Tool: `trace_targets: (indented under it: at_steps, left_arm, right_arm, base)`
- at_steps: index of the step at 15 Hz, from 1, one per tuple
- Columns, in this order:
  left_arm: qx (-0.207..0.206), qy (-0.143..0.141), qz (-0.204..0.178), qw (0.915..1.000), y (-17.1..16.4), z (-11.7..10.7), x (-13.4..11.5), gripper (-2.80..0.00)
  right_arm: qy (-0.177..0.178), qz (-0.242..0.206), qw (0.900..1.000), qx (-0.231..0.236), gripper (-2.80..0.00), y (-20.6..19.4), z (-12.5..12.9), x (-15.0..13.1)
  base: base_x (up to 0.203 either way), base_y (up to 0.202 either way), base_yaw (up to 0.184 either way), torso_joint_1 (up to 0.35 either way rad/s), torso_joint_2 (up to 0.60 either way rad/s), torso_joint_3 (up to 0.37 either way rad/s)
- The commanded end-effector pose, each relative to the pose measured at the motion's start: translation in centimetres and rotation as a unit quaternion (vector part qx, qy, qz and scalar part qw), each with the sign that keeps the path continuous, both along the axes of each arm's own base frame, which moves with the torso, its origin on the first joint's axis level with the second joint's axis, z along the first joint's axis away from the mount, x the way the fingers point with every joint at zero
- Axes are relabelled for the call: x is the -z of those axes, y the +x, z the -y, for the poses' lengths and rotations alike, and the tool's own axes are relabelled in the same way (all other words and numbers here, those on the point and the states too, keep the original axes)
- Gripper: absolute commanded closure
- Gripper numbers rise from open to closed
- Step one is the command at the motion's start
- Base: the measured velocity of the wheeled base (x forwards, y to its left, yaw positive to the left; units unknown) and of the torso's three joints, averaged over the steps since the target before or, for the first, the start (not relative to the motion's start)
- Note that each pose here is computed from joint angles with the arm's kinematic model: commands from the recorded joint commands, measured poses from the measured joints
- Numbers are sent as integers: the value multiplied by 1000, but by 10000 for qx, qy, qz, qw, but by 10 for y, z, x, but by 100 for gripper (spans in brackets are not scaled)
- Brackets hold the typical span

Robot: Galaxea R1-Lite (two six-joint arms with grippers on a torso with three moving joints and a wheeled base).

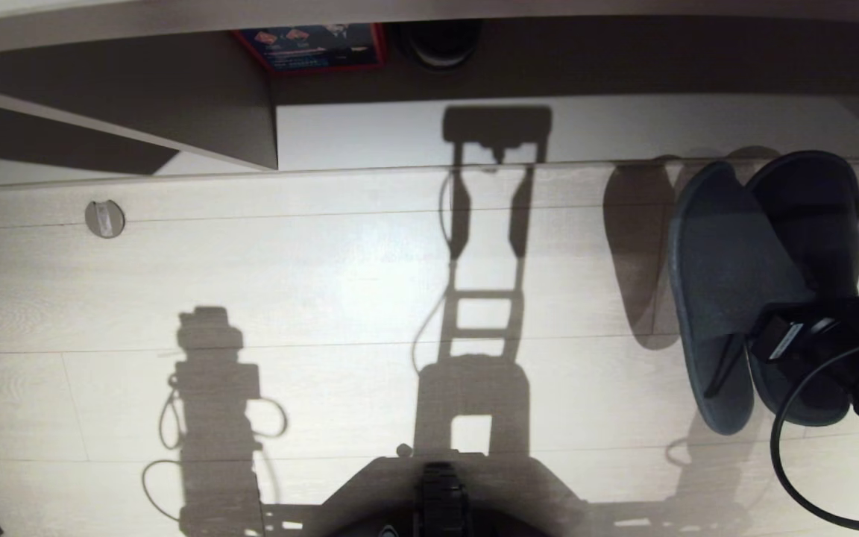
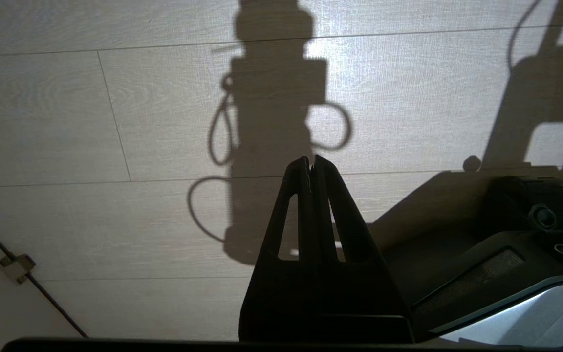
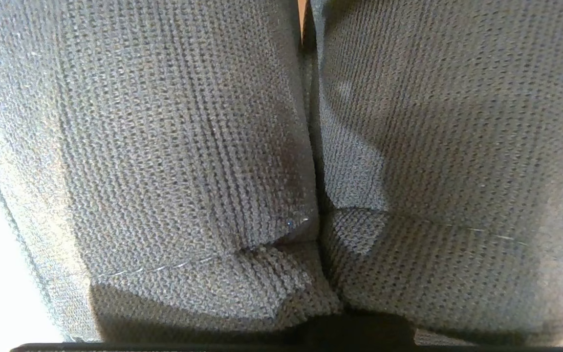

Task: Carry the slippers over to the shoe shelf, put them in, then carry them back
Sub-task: Place the slippers into the shoe cabinet

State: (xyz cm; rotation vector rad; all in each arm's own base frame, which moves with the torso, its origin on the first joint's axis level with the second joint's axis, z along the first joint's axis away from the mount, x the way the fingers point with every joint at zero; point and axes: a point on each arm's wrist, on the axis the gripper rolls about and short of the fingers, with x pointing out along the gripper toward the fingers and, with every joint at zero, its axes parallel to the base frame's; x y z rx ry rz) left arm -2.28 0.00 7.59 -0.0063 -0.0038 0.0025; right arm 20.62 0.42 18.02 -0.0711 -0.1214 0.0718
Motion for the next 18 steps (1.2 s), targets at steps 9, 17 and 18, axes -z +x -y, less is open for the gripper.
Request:
trace_targets:
  at_steps: [9,17,18]
  left_arm:
    - [-3,1,4,10000,0,0,0,0]
    - [-3,-7,4,10000,0,0,0,0]
    - [-3,1,4,10000,0,0,0,0]
  right_arm:
    - [232,796,9960,344,0,36,10,-33]
    - [917,1162,9852,859,0,61,20,-54]
    - [960,1175,9846,872,0,62,21,-54]
  base:
    - [0,0,0,0,0,0]
    - [0,0,0,0,0,0]
    - [0,0,0,0,0,0]
